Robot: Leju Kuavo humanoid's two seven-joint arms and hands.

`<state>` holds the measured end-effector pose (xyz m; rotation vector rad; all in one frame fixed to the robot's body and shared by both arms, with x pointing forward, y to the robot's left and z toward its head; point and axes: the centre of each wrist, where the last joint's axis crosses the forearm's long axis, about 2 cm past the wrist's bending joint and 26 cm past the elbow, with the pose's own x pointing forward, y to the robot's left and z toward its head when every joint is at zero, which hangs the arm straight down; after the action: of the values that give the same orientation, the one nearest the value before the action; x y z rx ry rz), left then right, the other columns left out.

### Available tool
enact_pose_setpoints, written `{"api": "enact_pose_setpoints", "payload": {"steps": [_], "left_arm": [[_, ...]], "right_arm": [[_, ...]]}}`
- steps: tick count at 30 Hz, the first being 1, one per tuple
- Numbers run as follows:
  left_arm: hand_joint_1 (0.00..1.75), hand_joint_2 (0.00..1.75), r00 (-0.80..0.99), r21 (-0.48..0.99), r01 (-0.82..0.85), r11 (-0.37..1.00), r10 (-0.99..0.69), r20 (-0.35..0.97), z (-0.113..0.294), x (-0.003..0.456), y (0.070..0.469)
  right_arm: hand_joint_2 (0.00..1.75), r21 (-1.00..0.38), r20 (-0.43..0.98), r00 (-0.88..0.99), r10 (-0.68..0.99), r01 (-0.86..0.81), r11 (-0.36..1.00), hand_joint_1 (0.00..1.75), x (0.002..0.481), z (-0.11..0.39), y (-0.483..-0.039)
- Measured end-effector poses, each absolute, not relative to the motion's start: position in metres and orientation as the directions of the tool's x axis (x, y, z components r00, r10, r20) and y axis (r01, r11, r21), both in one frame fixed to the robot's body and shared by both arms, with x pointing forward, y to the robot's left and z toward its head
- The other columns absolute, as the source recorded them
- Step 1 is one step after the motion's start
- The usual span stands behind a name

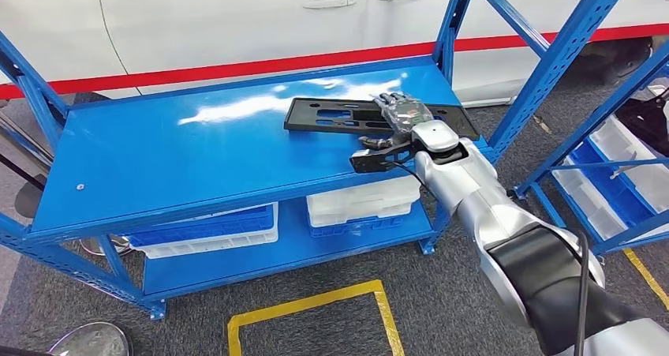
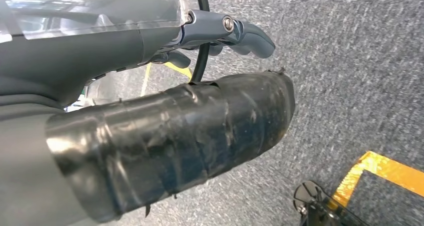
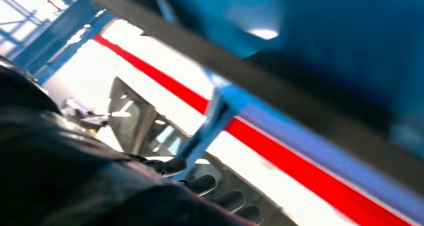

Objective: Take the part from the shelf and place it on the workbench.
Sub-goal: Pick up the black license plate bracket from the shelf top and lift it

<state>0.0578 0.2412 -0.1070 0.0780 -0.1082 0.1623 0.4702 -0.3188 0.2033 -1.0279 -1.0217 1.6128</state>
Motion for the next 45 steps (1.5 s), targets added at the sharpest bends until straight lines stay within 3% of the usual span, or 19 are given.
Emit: {"api": "enact_pose_setpoints", "payload": {"steps": [45], "left_arm": [[0.00, 0.00, 0.986, 0.097, -0.144, 0.985, 0.134, 0.104, -0.107, 0.059, 0.248]], "right_arm": [[0.00, -0.924, -0.205, -0.201, 0.958, -0.283, -0.257, 0.00, 0.477, 0.220, -0.335]]}}
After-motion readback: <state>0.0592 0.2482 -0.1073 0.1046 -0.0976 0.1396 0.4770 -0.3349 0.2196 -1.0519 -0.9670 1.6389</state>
